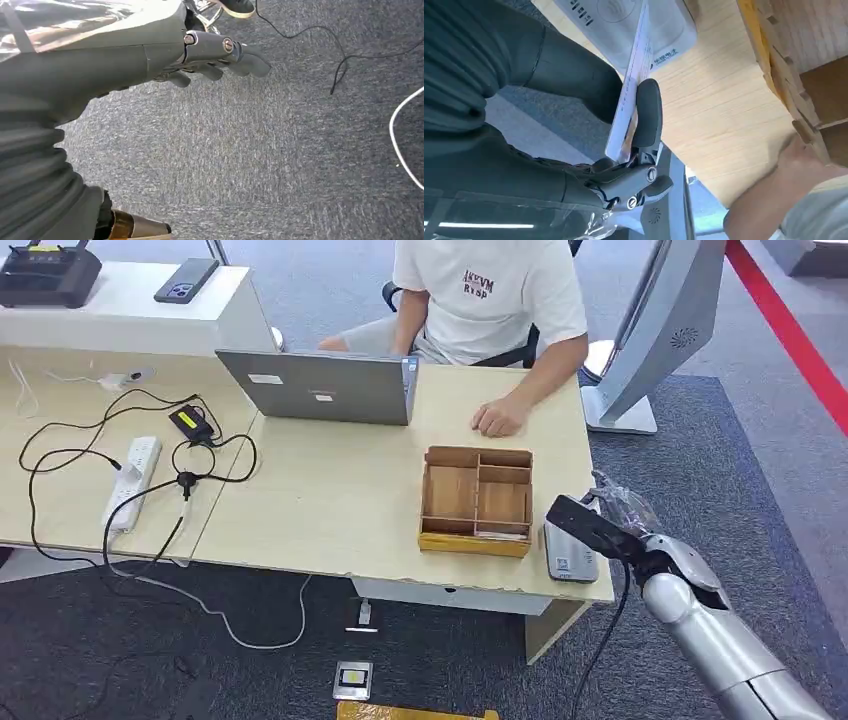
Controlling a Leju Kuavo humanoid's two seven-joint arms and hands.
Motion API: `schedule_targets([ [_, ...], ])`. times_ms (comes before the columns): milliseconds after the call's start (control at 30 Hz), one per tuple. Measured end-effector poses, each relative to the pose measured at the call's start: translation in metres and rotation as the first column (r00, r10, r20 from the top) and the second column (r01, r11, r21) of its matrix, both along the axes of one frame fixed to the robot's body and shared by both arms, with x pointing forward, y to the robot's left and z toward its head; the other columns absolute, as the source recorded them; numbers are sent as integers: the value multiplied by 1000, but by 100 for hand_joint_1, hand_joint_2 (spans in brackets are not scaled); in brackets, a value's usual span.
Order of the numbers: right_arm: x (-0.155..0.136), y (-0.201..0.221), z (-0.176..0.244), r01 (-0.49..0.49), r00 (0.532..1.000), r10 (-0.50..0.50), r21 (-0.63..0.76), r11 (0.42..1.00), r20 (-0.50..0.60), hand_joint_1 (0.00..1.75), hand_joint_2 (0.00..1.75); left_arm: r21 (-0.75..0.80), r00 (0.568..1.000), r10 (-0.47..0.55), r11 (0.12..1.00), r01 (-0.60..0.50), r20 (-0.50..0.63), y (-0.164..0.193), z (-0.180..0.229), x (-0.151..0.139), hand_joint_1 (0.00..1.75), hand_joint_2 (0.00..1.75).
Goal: Pass the card to the sensor for recognition and then transmit it.
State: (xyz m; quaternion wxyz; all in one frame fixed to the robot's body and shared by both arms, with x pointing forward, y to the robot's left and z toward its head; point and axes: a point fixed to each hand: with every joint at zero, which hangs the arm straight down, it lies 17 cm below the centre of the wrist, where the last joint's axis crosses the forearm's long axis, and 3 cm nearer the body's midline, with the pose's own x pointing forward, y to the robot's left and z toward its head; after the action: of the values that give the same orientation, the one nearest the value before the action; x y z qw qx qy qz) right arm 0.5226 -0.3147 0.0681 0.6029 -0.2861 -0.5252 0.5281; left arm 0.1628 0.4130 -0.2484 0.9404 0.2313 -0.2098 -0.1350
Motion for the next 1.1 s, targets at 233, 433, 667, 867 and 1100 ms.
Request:
schedule_targets([
  [233,-1,2,-4,-6,1000,6,-9,1000,-3,175,175,-1,1000,3,1000,-3,1,0,0,0,0,175],
  [433,-5,2,-13,-5,1000,4,-15,1000,-8,175,175,-7,1000,-5,1000,5,12,-2,1,2,0,175],
  [667,-19,6,-37,-7,999,6,-22,1000,-46,175,175,-7,1000,1,1000,-1,13,-4,0,2,0,175],
  [867,-24,5,-44,4,998,-5,-21,1000,-61,175,175,-5,1000,1,1000,-1,15,-6,0,3,0,175],
  [1100,-26,5,-47,16,998,-17,-15,1000,-68,175,175,-5,1000,0,1000,0,18,-6,0,3,0,175],
])
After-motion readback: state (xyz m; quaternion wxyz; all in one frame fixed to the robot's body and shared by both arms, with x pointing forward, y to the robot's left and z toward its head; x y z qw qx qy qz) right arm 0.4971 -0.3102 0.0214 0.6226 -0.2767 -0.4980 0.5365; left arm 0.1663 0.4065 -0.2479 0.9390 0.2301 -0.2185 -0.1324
